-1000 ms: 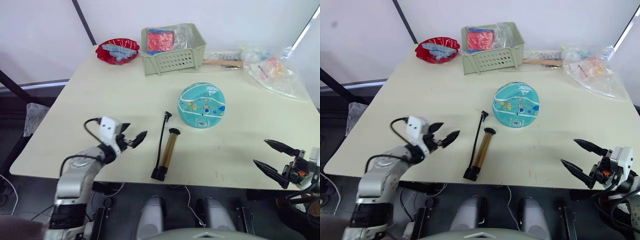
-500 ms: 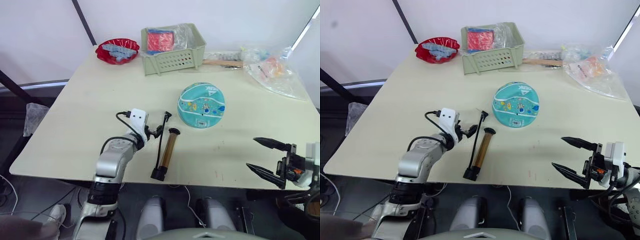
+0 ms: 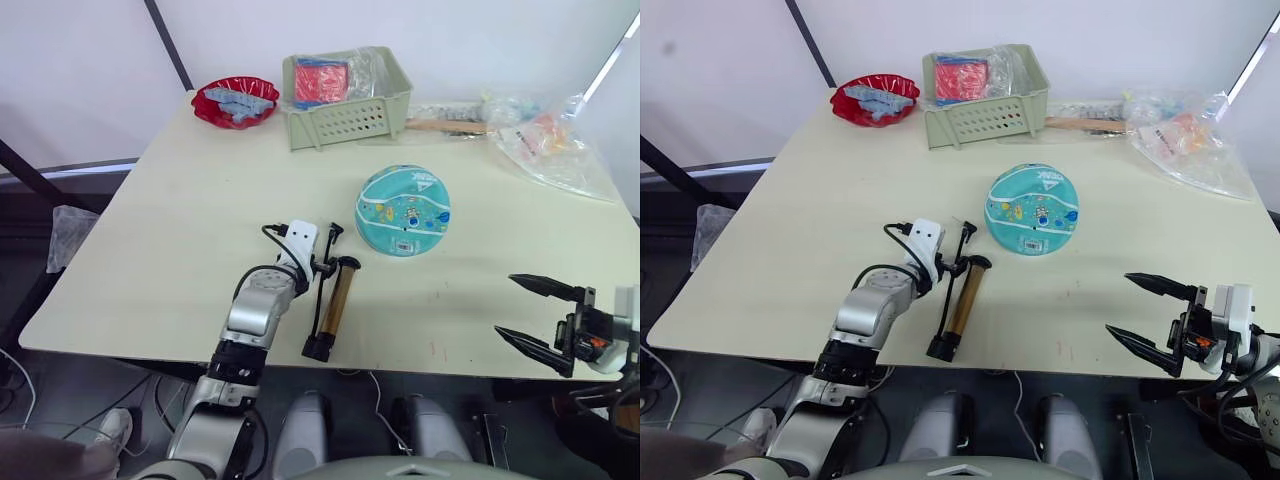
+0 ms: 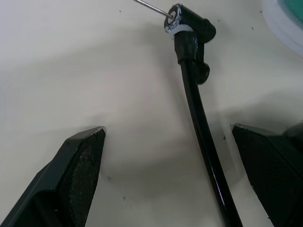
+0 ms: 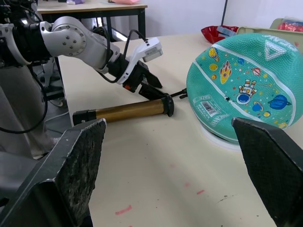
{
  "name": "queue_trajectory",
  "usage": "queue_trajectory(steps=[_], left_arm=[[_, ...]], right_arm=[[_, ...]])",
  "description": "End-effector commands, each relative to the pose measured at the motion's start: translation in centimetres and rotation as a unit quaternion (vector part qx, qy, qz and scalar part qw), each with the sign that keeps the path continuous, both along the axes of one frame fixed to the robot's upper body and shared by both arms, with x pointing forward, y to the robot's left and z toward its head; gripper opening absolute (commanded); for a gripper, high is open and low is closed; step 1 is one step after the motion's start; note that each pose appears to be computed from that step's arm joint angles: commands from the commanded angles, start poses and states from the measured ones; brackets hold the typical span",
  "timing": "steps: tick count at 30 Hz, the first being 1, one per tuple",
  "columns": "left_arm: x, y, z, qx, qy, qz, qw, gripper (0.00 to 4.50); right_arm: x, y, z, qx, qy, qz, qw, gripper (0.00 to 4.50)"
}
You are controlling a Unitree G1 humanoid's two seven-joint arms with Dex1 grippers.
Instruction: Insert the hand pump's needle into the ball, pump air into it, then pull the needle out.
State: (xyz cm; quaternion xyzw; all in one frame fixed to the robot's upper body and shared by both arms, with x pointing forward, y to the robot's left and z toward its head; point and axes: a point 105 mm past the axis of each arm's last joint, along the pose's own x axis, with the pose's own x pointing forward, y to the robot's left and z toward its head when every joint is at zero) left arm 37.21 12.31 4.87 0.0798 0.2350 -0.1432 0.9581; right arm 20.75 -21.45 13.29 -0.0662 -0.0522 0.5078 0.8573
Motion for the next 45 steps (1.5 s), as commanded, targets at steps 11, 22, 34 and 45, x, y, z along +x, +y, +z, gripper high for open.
queue_trajectory(steps=[11, 22, 34, 45], left_arm=[[-0.6, -0.3, -1.6, 0.007, 0.038, 0.008, 0.999, 2.22], [-0.7, 0.0, -1.5, 0.006, 0.027, 0.01, 1.0, 0.01], [0.1, 0.6, 3.9, -0.043, -0.136, -0.053, 0.988, 0.01], [-2.7, 1.1, 8.7, -0.08, -0.271, -0.206, 0.937, 0.01]], right_arm=[[-0.2, -0.7, 0.6, -0.005, -0.023, -0.01, 1.0, 4.5], [-0.1, -0.7, 0.6, -0.003, -0.024, -0.004, 1.0, 4.5], [0.0, -0.2, 0.6, 0.007, -0.025, 0.0, 1.0, 4.5], [0.8, 1.5, 1.6, 0.048, -0.025, -0.023, 0.998, 4.5]])
